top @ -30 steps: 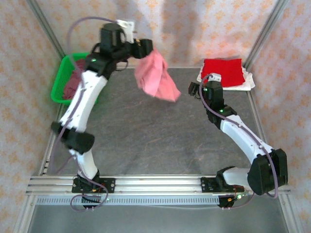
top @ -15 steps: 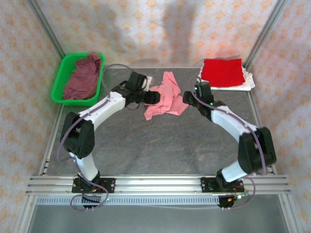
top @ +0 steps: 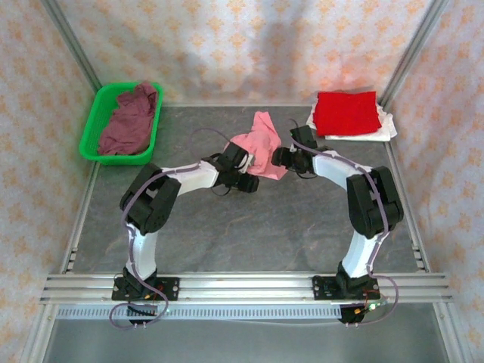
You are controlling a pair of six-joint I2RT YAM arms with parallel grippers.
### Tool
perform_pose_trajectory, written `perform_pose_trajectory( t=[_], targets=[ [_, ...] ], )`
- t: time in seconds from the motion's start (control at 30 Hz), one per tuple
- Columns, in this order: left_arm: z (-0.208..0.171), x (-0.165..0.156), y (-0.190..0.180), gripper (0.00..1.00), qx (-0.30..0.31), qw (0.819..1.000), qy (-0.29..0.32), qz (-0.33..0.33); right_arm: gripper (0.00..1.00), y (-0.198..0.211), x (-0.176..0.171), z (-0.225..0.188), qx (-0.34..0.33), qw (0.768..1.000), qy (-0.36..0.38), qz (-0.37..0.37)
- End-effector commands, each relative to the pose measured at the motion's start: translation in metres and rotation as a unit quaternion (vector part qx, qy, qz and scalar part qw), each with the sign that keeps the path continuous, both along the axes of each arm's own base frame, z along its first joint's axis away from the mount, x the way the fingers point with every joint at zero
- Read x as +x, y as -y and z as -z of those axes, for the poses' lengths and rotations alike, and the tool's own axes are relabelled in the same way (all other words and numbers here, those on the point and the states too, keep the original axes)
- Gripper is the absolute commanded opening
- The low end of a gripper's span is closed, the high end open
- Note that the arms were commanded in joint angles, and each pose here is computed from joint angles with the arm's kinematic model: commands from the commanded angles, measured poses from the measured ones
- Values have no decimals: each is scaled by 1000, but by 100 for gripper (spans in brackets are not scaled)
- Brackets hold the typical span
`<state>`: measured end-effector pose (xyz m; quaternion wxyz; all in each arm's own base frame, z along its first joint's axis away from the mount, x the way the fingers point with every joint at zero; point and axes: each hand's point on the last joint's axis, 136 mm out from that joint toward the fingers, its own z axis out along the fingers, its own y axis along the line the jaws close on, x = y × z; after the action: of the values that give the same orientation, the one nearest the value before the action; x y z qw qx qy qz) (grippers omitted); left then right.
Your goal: Fold and stack the t-shirts
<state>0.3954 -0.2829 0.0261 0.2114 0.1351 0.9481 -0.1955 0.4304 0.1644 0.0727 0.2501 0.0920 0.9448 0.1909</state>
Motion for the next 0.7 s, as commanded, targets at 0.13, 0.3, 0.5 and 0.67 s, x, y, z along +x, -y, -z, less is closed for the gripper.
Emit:
perform_pose_trajectory(
  t=[0.13,0.3,0.5,0.67],
  targets=[
    [-6,36,-5,10,-16,997,53,-47,59,-2,-7,15,26,999,-23,11],
    [-45,44,-28,0,-33,992,97,-80,58,-4,-8,17,26,999,-25,-2],
    [-70,35,-44,8,28,993,110,-36,56,-13,-10,12,15,1000,1,-26],
    [-35,15,-46,48,133,988,71,42,57,-25,-15,21,15,999,-23,-44]
  ],
)
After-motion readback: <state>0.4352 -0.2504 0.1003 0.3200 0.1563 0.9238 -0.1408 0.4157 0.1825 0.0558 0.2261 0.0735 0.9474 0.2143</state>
